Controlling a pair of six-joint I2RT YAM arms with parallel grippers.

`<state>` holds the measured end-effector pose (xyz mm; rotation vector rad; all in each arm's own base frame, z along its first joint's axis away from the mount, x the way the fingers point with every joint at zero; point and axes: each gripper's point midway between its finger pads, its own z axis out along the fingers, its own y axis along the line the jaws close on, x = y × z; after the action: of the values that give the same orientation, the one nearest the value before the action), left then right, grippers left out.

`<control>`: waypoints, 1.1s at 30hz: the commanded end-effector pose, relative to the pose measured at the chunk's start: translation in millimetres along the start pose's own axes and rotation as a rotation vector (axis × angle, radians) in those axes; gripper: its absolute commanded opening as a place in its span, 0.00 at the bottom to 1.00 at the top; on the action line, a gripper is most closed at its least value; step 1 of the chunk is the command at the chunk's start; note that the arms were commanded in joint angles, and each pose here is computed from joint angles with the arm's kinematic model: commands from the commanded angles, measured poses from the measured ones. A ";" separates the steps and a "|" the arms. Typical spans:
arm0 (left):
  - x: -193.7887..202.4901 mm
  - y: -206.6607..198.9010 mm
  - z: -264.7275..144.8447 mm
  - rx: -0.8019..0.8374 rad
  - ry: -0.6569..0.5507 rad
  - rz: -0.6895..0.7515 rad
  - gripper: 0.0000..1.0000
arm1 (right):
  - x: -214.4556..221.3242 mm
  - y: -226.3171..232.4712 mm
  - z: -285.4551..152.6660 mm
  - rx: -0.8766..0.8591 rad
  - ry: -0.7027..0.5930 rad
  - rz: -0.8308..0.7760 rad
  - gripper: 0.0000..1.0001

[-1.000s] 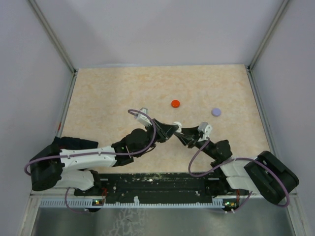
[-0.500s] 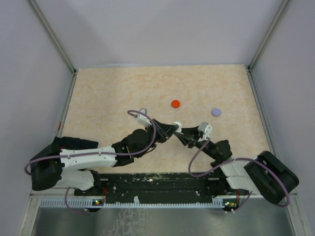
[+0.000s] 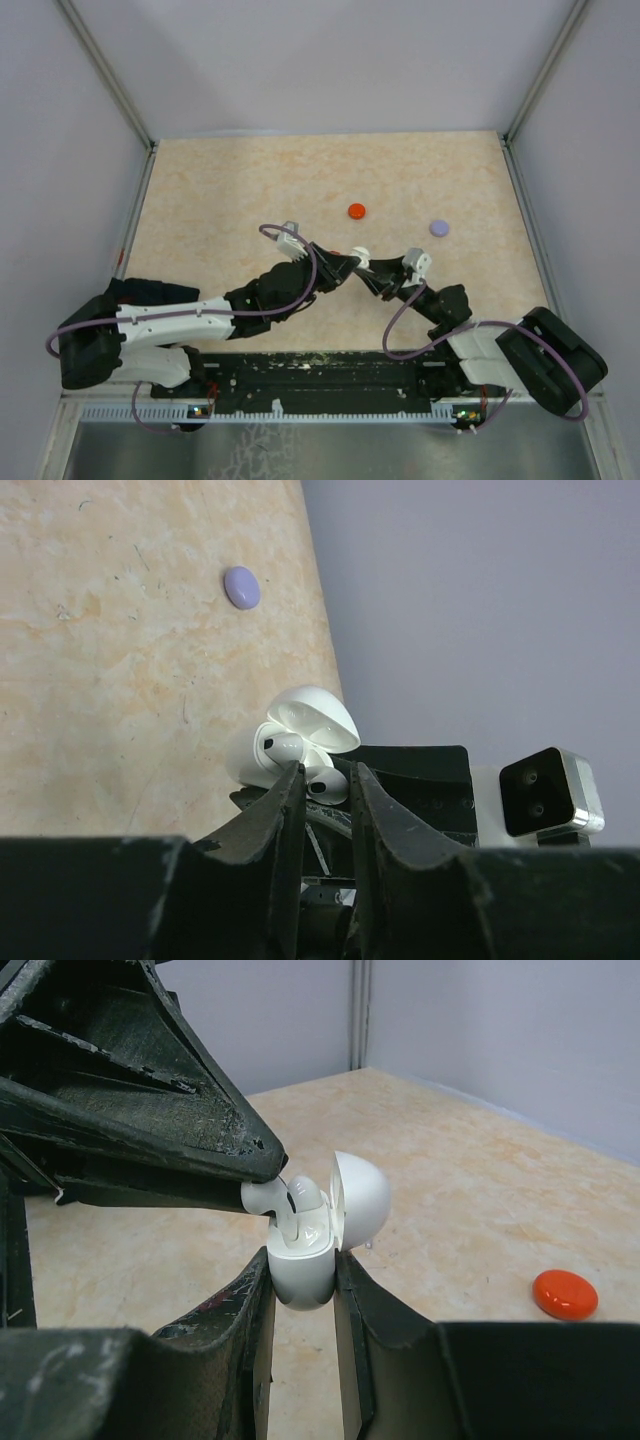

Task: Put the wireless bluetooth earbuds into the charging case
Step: Place the earbud in the charging case.

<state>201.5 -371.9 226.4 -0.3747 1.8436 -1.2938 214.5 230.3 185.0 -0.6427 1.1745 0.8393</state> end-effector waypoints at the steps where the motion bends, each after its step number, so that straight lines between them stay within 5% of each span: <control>1: 3.1 18.2 -2.2 -0.077 0.013 0.057 0.31 | -41.2 6.7 2.4 -0.027 -0.158 -0.057 0.00; 33: 29.3 -3.8 -9.3 -0.005 0.194 0.209 0.42 | -35.7 7.3 4.7 -0.035 -0.140 -0.048 0.00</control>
<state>182.7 -380.7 216.4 -0.1428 1.9639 -1.2311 213.8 229.9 193.3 -0.6362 1.1370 0.8389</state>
